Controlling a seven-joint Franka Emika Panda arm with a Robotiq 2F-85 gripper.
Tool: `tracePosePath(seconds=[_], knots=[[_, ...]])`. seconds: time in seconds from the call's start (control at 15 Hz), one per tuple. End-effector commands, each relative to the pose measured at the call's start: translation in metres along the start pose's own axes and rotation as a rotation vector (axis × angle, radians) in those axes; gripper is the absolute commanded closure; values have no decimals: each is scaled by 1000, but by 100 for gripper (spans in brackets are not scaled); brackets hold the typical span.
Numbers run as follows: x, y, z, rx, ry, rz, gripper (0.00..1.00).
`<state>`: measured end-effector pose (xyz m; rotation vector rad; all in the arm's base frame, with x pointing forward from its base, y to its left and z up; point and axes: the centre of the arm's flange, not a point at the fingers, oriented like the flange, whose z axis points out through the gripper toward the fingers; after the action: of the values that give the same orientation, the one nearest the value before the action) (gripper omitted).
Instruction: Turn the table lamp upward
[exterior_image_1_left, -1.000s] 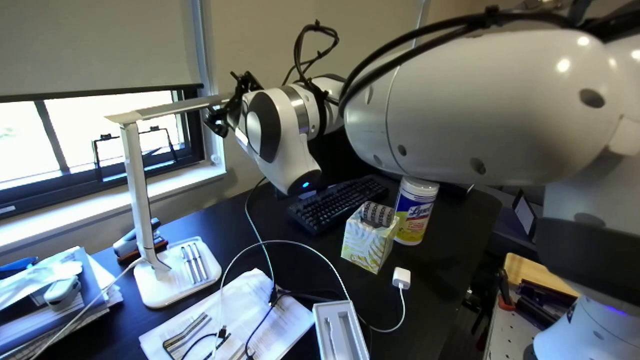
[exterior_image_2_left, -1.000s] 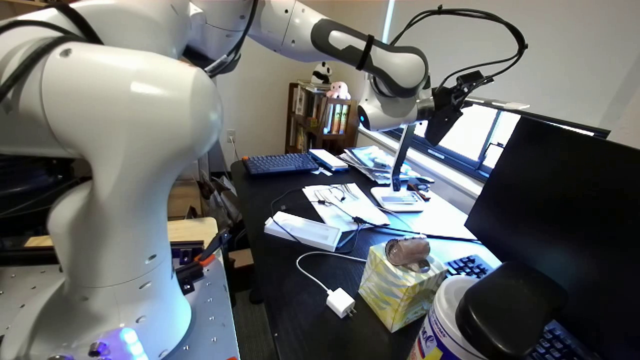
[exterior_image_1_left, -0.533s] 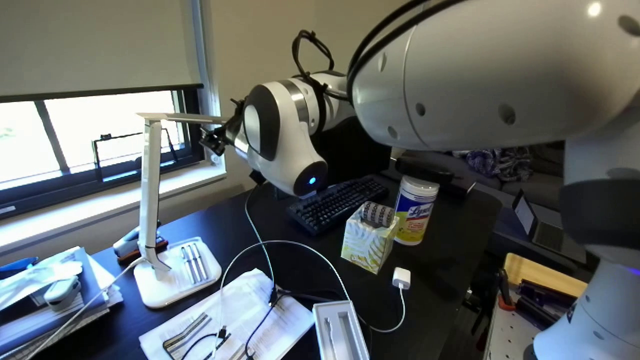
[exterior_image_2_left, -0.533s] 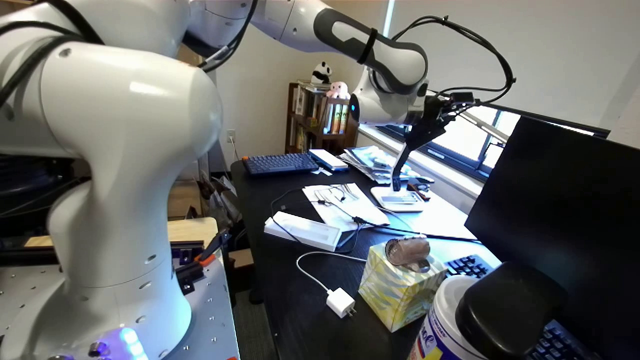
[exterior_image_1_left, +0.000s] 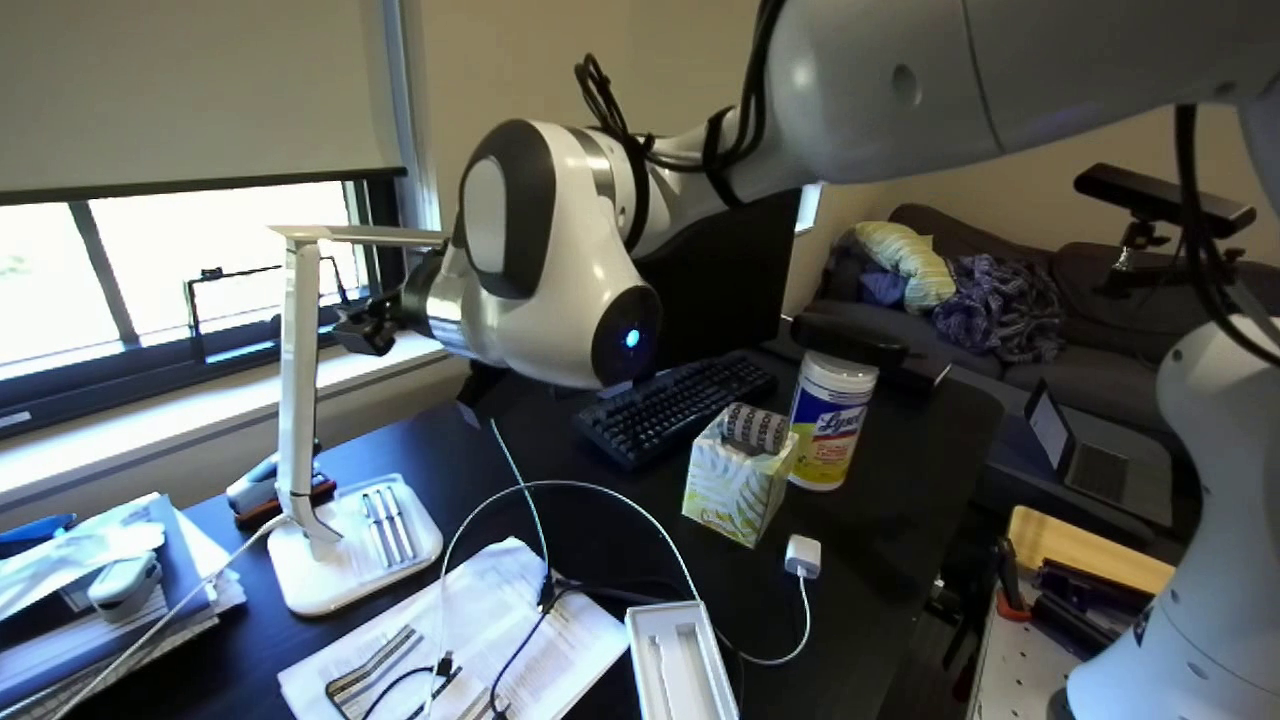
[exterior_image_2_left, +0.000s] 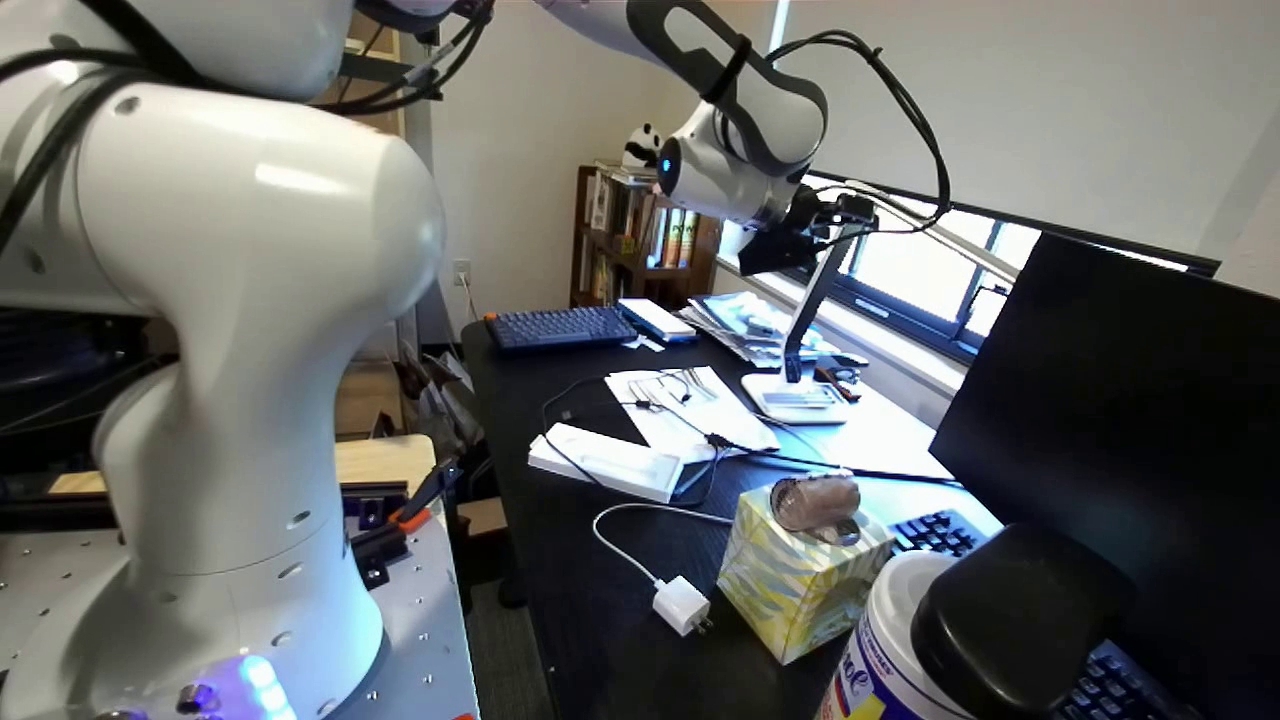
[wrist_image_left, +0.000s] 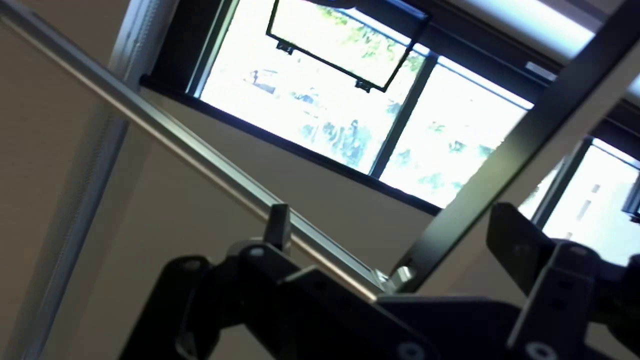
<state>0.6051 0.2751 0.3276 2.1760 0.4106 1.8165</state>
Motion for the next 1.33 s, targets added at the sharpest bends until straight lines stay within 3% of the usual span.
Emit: tracePosePath(seconds=[0.0,0.27,0.67,1.0,1.07,1.13,1.27], knots=[[8,5,-32,139,-85,98,0],[39,4,-66,295,-132,174,0],[58,26,-100,473,-365,288,0],[35,60,-123,546,-641,306,0],[27,57,-121,549,-666,335,0],[-2,50,-118,511,-574,296,0],[-21,38,-133,527,-624,303,0]])
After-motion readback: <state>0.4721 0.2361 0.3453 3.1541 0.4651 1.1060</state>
